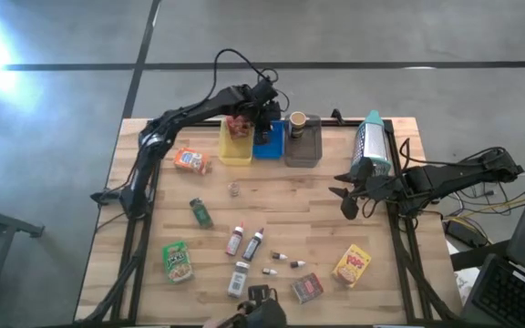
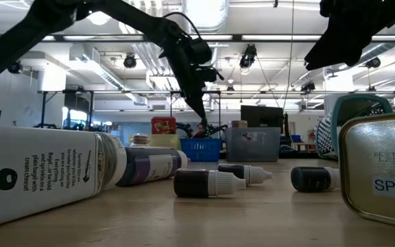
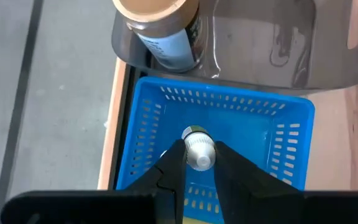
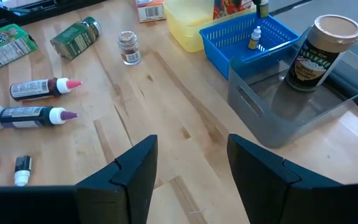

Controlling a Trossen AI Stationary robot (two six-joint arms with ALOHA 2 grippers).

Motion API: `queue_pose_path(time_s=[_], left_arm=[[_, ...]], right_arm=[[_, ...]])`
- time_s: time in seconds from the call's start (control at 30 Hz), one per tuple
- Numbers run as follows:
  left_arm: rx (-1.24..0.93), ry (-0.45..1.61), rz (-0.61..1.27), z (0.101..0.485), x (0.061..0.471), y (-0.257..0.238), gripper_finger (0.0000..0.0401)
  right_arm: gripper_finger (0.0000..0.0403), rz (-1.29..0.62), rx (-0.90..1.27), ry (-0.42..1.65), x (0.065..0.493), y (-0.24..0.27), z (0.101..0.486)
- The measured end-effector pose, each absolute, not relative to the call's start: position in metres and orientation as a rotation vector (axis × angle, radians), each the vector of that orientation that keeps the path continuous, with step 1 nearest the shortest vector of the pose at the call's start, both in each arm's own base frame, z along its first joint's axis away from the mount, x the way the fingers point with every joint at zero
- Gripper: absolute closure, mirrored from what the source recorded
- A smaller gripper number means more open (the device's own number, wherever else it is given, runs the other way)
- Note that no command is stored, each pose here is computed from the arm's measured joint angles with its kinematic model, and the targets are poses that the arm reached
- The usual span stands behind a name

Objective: Pick & Place Kitchen Items
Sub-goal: Put the small green food coloring bottle into the blue bin

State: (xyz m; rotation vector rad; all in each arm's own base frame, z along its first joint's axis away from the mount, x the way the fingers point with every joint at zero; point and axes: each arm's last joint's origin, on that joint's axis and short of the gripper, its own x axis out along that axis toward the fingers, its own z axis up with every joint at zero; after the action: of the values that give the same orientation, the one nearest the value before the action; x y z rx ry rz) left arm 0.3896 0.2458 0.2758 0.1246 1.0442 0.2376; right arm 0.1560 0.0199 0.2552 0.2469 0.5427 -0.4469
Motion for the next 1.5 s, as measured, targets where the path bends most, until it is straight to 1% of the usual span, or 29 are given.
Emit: queue_pose_path(time_s=[0.27,0.47,0.93,1.3,1.5], left_arm=[[0.121,1.027,0.222,0.273,0.403,0.256,0.0334],[0.1,1.07,0.208,0.254,0.409,0.261,0.0334],[0.065,1.087,0.244,0.225,0.407,0.285,0.0334],[0.058,1.092,0.243,0.217,0.41,0.287,0.0334],[0.057,1.091,0.243,0.217,0.41,0.287,0.0334]], right_arm=[[0.02,-0.447,0.246,0.545,0.156,0.02,0.255],[0.0192,-0.449,0.241,0.555,0.155,0.02,0.253],[0.0209,-0.449,0.24,0.558,0.155,0.02,0.252],[0.0191,-0.449,0.24,0.558,0.155,0.02,0.252],[0.0196,-0.45,0.238,0.562,0.155,0.02,0.25]])
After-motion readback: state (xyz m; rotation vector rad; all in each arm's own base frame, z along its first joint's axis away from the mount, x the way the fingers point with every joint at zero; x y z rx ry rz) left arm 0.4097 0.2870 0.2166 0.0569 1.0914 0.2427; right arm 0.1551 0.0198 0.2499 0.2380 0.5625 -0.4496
